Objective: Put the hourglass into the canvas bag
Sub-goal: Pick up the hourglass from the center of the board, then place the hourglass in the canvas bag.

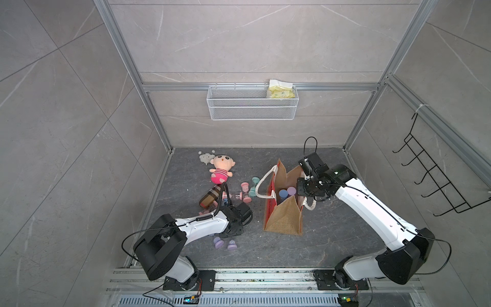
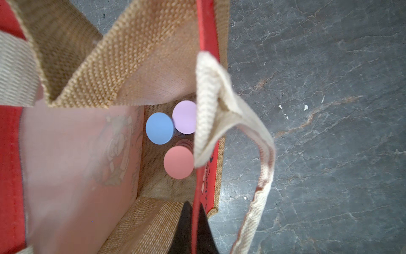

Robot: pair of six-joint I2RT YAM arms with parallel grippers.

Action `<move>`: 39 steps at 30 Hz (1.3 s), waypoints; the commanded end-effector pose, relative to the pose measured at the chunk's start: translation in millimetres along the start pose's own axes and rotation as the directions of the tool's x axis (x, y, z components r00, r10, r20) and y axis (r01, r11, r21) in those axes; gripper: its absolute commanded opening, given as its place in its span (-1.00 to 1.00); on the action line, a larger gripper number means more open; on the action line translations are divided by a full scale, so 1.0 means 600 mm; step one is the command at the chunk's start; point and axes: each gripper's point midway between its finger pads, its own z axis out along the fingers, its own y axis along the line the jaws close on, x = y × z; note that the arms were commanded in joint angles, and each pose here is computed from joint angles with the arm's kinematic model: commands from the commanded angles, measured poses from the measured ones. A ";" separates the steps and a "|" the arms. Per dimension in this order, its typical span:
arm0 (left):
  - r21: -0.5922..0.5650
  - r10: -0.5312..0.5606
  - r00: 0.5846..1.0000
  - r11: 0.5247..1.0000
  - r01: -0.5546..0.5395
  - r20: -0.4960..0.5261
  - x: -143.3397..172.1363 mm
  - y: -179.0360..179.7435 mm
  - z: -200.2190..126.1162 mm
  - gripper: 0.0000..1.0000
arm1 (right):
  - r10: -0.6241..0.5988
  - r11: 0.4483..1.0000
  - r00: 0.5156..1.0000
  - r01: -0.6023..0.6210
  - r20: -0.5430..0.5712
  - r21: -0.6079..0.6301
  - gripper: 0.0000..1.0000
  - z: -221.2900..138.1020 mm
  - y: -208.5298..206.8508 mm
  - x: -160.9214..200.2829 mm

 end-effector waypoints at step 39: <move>0.669 -0.110 0.818 0.642 -0.374 0.564 -0.320 -0.445 -0.499 -1.00 | 0.093 0.976 0.993 -0.077 0.069 -0.205 -1.00 0.000 0.037 -0.004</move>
